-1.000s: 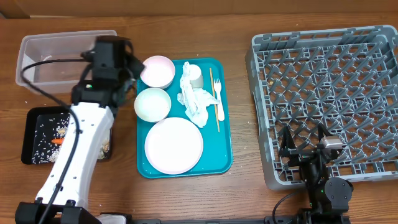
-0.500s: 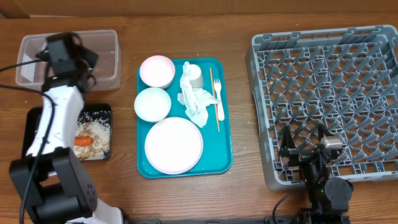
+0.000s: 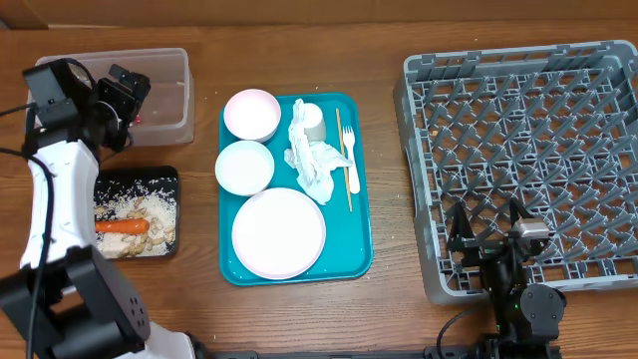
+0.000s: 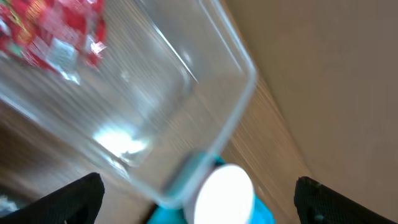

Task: Sort waste into correct bins and load items into the dishwasher rack
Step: 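Carry the red wrapper left and drop it into the clear bin, then reach the left gripper to the white tissue and grasp it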

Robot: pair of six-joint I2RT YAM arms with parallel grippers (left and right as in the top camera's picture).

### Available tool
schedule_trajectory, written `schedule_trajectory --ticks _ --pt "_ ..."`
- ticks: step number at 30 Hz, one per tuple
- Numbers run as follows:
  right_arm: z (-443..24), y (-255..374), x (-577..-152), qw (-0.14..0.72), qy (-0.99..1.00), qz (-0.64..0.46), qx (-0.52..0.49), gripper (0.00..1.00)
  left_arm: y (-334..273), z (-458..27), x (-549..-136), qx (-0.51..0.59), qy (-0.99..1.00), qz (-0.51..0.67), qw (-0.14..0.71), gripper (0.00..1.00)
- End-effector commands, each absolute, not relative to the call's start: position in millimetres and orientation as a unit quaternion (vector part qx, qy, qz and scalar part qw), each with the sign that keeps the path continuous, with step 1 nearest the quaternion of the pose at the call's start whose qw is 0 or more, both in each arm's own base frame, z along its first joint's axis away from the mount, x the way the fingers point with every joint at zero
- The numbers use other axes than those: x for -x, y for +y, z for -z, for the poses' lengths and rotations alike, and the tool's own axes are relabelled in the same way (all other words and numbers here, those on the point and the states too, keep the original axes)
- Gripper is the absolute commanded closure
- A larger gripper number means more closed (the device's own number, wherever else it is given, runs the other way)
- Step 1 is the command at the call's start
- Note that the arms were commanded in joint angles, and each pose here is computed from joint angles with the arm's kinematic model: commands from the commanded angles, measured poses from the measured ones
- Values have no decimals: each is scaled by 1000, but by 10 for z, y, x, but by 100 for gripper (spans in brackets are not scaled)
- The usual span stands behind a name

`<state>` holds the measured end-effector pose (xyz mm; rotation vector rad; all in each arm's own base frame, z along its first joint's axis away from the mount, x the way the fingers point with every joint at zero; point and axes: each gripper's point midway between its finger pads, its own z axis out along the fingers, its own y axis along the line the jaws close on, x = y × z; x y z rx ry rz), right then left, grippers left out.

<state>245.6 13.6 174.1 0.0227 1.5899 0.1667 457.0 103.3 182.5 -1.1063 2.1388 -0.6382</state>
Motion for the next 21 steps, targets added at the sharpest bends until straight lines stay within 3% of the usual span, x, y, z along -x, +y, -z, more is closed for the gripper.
schedule_trajectory --ticks 1,4,7,15,21 --pt "-1715 120 -2459 697 713 -73 -14 0 578 -2600 -4409 344 814 303 357 0" --pt "-1715 120 -2459 697 713 -73 -14 0 -117 -2811 -4102 256 839 361 316 0" --pt "-1715 121 -2459 697 713 -73 -14 0 -811 -2731 -3904 169 867 391 260 0" --pt "-1715 120 -2459 697 713 -73 -14 0 -1704 -1928 -3788 96 943 242 206 0" --pt "-1715 120 -2459 697 713 -73 -14 0 -1693 -1339 -3899 119 964 74 227 0"
